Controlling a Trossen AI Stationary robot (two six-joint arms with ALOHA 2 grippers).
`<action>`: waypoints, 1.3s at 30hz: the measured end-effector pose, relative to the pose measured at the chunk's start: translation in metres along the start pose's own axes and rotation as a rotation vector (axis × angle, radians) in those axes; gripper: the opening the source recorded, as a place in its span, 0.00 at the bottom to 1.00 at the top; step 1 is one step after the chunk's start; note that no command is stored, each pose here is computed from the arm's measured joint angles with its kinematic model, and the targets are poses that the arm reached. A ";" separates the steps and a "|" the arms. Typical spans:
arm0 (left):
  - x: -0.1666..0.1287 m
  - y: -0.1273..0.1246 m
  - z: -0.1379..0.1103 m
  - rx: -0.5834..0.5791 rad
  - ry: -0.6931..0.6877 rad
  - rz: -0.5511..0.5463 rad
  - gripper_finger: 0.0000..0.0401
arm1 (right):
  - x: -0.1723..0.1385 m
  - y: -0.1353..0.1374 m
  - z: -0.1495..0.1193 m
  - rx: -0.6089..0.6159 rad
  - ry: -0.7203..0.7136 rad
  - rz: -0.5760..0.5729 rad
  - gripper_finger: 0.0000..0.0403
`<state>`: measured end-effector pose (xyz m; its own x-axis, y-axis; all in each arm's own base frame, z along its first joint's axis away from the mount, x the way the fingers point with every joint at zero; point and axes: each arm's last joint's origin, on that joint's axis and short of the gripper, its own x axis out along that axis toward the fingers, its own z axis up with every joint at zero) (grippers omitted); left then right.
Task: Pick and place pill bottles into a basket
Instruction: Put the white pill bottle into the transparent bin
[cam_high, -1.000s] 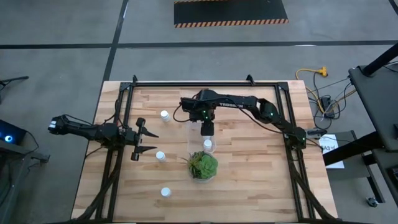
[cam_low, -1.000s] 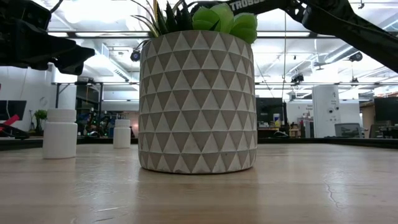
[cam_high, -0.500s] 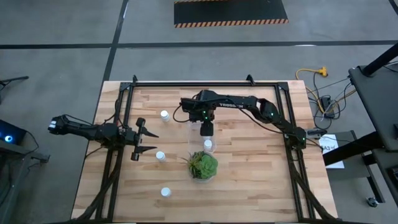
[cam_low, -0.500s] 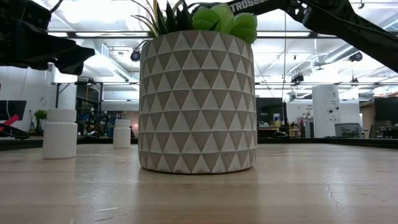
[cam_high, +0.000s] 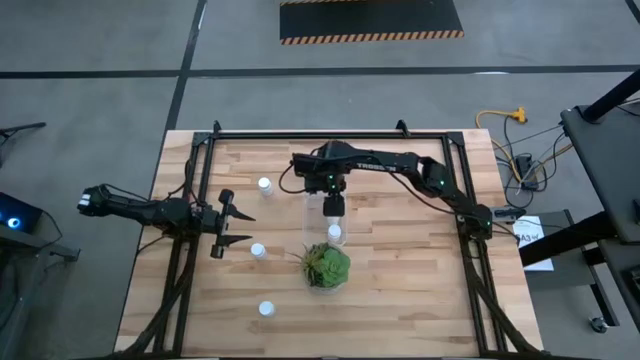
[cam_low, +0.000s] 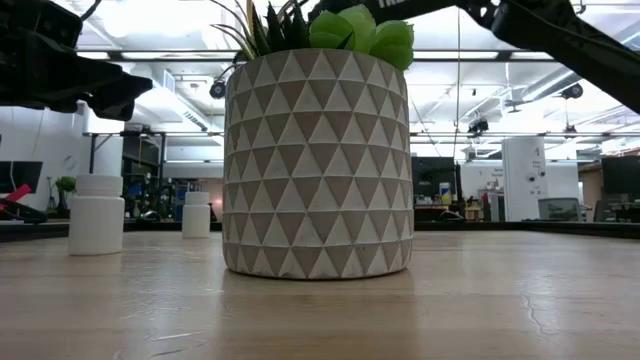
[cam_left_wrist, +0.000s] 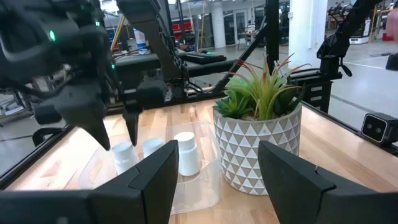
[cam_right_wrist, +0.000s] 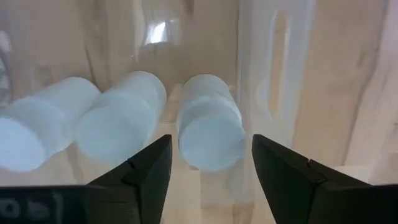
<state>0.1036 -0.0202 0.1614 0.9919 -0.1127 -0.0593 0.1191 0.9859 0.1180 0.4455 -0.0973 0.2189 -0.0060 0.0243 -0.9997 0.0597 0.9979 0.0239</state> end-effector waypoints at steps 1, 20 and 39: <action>0.000 0.000 0.000 0.000 -0.001 0.000 0.51 | -0.004 0.000 -0.001 0.000 -0.010 -0.002 0.53; 0.000 0.000 0.000 0.000 0.000 0.000 0.51 | -0.097 0.038 -0.025 0.017 -0.317 0.009 0.52; 0.000 0.000 0.000 0.000 0.000 0.000 0.51 | -0.226 0.090 -0.119 -0.127 -0.719 0.044 0.52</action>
<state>0.1036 -0.0202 0.1615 0.9918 -0.1129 -0.0592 0.1193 0.9858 0.1180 0.3336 -0.0058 0.4474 0.6529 0.0629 -0.7548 -0.0718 0.9972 0.0210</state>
